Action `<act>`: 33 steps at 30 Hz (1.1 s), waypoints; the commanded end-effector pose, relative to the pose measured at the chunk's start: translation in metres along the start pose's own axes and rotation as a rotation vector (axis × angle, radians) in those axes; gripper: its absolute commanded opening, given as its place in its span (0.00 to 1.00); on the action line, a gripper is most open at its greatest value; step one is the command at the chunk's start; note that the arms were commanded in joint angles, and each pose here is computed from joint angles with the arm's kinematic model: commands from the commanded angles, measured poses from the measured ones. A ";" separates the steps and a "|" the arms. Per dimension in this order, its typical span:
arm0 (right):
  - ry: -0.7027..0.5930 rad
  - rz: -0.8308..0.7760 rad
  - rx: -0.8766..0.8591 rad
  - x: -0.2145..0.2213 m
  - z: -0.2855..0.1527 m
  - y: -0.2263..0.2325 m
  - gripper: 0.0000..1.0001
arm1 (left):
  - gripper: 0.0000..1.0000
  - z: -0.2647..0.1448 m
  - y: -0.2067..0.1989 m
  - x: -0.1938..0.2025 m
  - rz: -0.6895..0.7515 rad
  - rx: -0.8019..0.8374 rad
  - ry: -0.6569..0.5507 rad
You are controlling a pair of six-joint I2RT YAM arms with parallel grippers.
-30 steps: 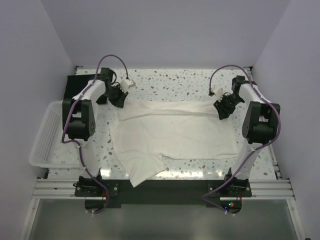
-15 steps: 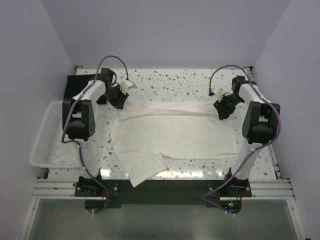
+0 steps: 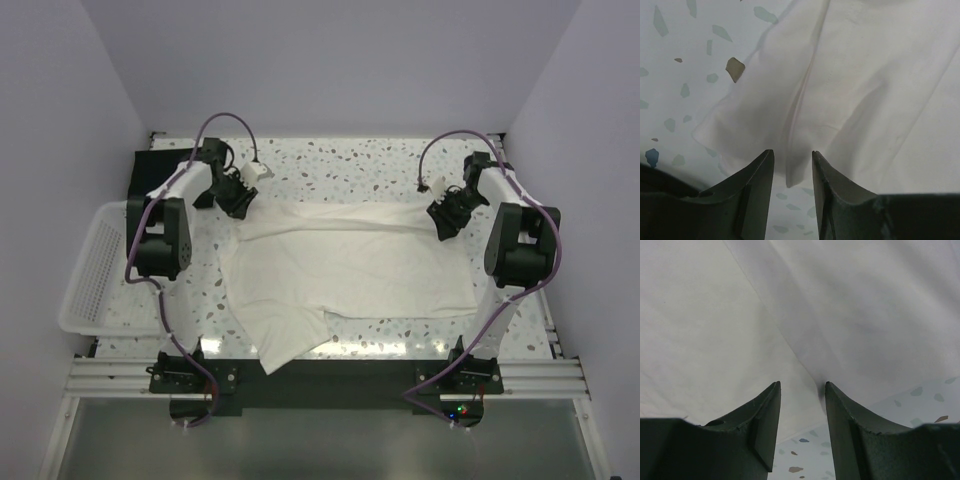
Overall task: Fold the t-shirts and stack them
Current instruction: Fold the tshirt
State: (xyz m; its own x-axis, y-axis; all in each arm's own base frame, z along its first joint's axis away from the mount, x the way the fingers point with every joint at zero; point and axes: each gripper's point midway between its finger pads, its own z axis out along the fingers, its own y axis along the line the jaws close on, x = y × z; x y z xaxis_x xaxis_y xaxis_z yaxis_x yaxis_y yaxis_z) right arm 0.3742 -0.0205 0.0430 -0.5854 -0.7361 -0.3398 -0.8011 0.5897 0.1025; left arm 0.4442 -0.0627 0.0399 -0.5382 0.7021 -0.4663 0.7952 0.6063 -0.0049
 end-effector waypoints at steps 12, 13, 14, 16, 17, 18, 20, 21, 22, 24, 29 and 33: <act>0.010 -0.012 0.004 0.000 -0.003 -0.004 0.44 | 0.03 -0.029 -0.009 -0.026 0.056 0.032 -0.095; 0.011 -0.012 0.002 0.000 -0.003 -0.003 0.44 | 0.01 -0.033 -0.011 -0.029 0.060 0.035 -0.106; 0.010 -0.014 0.004 0.000 -0.003 -0.003 0.44 | 0.00 -0.038 -0.017 -0.031 0.065 0.058 -0.121; 0.014 -0.017 0.007 0.001 -0.003 -0.003 0.43 | 0.00 -0.050 -0.026 -0.036 0.097 0.073 -0.144; 0.014 -0.017 0.006 0.001 -0.003 -0.003 0.43 | 0.00 -0.053 -0.040 -0.035 0.103 0.120 -0.148; 0.016 -0.019 0.010 0.001 -0.003 -0.004 0.43 | 0.00 -0.061 -0.049 -0.037 0.127 0.138 -0.160; 0.020 -0.025 0.014 0.003 -0.003 -0.005 0.42 | 0.00 -0.063 -0.075 -0.030 0.173 0.217 -0.155; 0.021 -0.029 0.018 0.003 -0.003 -0.006 0.42 | 0.00 -0.071 -0.085 -0.031 0.198 0.231 -0.165; 0.024 -0.029 0.020 0.004 -0.002 -0.006 0.41 | 0.00 -0.072 -0.094 -0.029 0.238 0.252 -0.169; 0.028 -0.036 0.026 0.005 -0.002 -0.008 0.38 | 0.00 -0.076 -0.121 -0.016 0.266 0.319 -0.151; 0.047 -0.048 0.032 0.010 -0.001 -0.010 0.21 | 0.00 -0.078 -0.170 0.031 0.400 0.431 -0.092; 0.056 -0.059 0.030 0.013 -0.002 -0.009 0.09 | 0.18 -0.073 -0.179 0.049 0.479 0.383 -0.063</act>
State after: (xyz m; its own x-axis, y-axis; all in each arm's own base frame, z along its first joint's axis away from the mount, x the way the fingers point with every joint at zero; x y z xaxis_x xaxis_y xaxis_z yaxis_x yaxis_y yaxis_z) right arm 0.3746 -0.0311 0.0371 -0.5680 -0.7666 -0.2996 -0.8151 0.5744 0.0756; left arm 0.2674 -0.1114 0.0814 -0.1993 0.8138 -0.5459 0.9779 0.1290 -0.1646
